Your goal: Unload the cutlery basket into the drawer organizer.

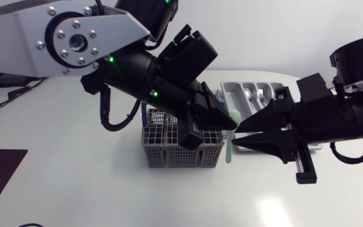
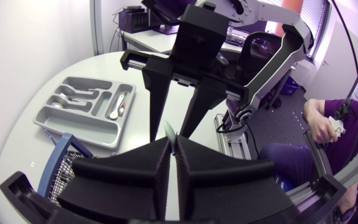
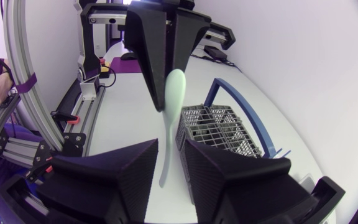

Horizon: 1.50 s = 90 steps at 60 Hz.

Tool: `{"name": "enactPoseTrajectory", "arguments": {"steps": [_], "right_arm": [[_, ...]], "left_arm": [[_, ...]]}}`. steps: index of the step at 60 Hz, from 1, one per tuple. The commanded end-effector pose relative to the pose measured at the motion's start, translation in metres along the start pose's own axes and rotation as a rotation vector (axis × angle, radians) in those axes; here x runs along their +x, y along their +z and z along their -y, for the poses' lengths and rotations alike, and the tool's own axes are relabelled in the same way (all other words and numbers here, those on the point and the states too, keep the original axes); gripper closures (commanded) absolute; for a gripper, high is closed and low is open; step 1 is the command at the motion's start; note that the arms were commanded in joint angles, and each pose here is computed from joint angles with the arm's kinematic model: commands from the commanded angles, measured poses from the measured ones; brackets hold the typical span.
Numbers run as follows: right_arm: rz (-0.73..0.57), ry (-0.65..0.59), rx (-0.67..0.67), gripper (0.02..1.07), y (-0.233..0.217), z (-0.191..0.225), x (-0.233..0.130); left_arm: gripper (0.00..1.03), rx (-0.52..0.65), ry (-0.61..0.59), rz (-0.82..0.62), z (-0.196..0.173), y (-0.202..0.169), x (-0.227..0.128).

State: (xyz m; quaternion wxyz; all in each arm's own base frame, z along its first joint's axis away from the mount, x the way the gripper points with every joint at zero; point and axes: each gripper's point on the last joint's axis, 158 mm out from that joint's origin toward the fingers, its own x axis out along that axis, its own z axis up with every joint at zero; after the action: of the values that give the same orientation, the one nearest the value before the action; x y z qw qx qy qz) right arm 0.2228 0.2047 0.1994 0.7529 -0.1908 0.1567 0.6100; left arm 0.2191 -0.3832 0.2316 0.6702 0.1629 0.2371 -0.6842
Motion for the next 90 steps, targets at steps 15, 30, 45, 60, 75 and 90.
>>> {"name": "enactPoseTrajectory", "arguments": {"steps": [15,30,45,60,75,90], "right_arm": [[0.005,0.045,-0.015,0.91,0.005,-0.006,0.005],[-0.009,0.060,-0.012,1.00,0.001,-0.012,0.009],[-0.026,0.059,-0.009,1.01,-0.004,-0.013,0.010],[-0.071,-0.019,0.001,1.01,-0.024,0.008,-0.009],[-0.149,-0.243,-0.008,1.01,-0.069,0.065,-0.060],[-0.302,-0.478,-0.069,1.01,-0.125,0.111,-0.103]], "left_arm": [[0.99,0.023,-0.017,0.001,-0.001,0.000,0.002],[0.99,0.028,-0.018,-0.003,-0.001,-0.001,0.001],[0.51,0.012,0.019,0.023,-0.015,0.006,-0.008],[0.08,-0.064,0.161,0.131,-0.058,0.031,-0.031],[0.09,-0.106,0.380,0.041,-0.095,0.009,-0.025],[0.09,-0.071,0.472,-0.154,-0.088,-0.032,0.021]]}}
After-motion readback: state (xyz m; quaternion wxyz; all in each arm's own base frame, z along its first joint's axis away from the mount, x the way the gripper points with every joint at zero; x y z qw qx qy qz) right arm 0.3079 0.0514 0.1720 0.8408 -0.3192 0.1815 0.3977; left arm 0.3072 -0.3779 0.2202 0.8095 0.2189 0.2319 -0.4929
